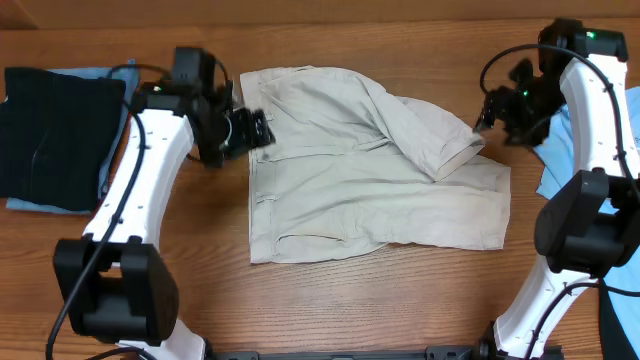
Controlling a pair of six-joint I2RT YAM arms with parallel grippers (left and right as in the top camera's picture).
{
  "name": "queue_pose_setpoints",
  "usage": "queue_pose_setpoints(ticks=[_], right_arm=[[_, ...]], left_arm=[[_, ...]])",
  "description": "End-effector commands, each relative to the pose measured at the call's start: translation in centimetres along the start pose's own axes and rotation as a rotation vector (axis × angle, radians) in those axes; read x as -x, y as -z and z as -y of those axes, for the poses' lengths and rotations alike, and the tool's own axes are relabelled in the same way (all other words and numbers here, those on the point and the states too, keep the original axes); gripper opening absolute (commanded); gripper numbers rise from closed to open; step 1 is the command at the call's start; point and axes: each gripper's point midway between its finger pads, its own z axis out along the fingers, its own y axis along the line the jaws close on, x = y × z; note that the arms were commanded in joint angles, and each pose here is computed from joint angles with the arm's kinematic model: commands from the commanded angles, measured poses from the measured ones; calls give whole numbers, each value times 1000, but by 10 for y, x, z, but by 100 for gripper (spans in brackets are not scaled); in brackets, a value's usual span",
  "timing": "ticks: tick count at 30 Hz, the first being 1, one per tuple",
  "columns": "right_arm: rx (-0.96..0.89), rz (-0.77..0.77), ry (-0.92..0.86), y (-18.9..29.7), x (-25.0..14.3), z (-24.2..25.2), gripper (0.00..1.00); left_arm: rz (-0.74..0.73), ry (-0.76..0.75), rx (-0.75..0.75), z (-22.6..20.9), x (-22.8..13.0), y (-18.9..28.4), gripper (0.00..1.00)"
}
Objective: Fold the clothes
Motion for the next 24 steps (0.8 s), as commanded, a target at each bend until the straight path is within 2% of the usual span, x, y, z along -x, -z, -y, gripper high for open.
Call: queue_pose_setpoints(ticks=[1,7,12,20,24], right_arm=[[152,18,38,-1,2,-24,58],[283,-15,29,-42,-3,-34,54],[293,65,131,-84,9,-35,53],[259,136,248,-102,18,-62,55],[110,180,286,-108,28,-49,68]], left_arm=[[75,-127,-19,17,19,-6,78],[-16,-146,29,10,15,-66,74],[-88,-160,93,1,2,-104,75],[-114,-157,127,-6,-3,-114,78],[-129,-152,136,-9,-6,-113,81]])
